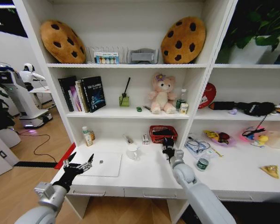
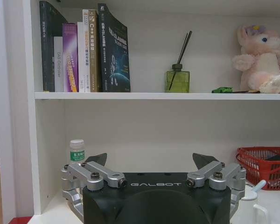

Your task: Organize the objects on the table.

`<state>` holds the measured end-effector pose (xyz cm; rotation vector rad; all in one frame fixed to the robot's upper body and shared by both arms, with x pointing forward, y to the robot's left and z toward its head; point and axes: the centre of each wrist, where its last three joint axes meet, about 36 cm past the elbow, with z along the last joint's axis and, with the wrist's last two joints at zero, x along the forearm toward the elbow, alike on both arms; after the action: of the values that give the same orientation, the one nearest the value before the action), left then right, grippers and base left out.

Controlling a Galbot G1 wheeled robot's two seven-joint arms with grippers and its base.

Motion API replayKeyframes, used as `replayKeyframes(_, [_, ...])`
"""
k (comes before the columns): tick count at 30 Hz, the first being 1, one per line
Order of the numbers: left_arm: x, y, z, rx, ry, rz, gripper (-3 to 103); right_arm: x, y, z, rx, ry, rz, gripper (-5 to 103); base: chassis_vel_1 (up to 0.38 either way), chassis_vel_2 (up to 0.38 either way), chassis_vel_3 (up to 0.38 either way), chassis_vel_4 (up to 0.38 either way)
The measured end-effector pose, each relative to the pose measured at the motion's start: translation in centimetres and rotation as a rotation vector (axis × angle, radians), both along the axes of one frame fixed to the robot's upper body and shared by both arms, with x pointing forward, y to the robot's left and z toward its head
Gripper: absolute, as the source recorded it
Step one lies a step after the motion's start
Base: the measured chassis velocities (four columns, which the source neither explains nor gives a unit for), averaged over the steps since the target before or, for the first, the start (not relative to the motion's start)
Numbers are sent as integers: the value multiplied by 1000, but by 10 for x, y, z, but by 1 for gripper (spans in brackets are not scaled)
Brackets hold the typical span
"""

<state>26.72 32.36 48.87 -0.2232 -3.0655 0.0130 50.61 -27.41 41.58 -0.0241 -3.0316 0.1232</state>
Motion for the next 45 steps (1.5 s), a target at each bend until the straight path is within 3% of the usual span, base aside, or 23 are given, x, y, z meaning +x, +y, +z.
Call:
replayKeyframes(1, [0,0,0,0,0,0,100,0,0,0,0,0,0,12,0,0,0,0])
replayKeyframes(4, [0,0,0,0,0,0,100,58,-28,16,-117,-132,-38,12,0,0,0,0])
replayKeyframes(7, [0,0,0,0,0,0,100,85,-33,19,-169,-176,-28,12,0,0,0,0])
replayKeyframes(18, [0,0,0,0,0,0,100,123,-11,-19,-169,-105,-28,12,0,0,0,0])
replayKeyframes(31, [0,0,0,0,0,0,100,116,0,-51,-196,-64,-34,10,0,0,0,0])
replayKeyframes(39, [0,0,0,0,0,0,100,97,0,-51,-210,-71,-39,41,0,0,0,0])
replayKeyframes(41, [0,0,0,0,0,0,100,92,-3,-50,-216,-80,-40,41,0,0,0,0])
replayKeyframes(43, [0,0,0,0,0,0,100,77,-11,-37,-217,-101,-48,58,0,0,0,0])
replayKeyframes(45, [0,0,0,0,0,0,100,68,-16,-29,-214,-110,-55,63,0,0,0,0])
